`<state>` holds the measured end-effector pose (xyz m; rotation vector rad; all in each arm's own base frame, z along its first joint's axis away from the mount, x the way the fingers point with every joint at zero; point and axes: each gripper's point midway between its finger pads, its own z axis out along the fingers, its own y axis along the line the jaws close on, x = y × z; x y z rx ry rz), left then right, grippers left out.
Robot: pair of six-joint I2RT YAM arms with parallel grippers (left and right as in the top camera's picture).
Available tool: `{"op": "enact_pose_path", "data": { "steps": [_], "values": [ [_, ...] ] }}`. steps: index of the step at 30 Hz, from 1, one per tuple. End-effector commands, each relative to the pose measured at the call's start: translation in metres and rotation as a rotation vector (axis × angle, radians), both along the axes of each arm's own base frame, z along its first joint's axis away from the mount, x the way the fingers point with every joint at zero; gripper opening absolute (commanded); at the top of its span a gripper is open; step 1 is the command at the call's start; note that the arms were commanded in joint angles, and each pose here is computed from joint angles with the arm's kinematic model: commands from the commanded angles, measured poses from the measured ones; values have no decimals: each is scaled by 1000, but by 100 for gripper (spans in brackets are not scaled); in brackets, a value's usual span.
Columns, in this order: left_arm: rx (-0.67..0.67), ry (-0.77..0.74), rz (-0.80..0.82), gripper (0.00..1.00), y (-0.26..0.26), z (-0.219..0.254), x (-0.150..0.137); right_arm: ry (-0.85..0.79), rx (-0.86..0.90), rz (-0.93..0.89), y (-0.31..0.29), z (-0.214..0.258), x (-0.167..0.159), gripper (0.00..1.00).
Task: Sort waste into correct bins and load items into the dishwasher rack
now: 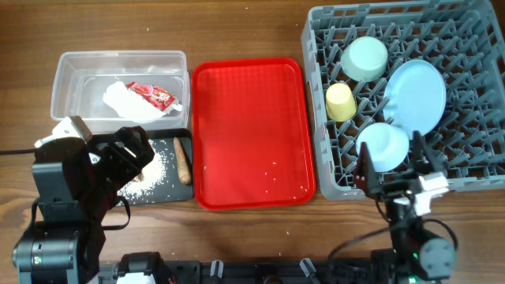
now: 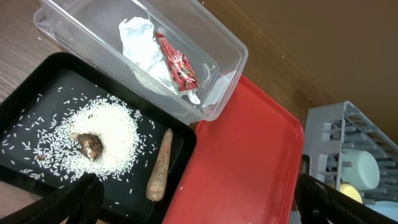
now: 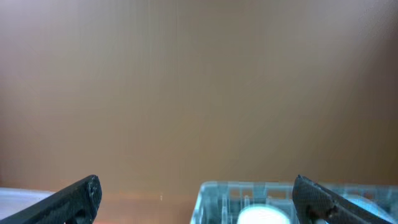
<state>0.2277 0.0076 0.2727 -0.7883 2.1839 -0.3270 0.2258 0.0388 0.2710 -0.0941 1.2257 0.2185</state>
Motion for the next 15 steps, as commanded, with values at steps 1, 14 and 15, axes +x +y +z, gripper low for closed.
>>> {"op": "enact_pose_path", "data": {
  "steps": [1, 14, 15],
  "values": [
    [16, -4, 9, 100, 4, 1, 0, 77, -25, 55, 10, -32, 7, 100],
    [16, -4, 9, 100, 4, 1, 0, 329, -45, 53, 10, -93, 15, 100],
    [16, -4, 9, 100, 4, 1, 0, 329, -45, 53, 10, -93, 15, 100]
  ]
}}
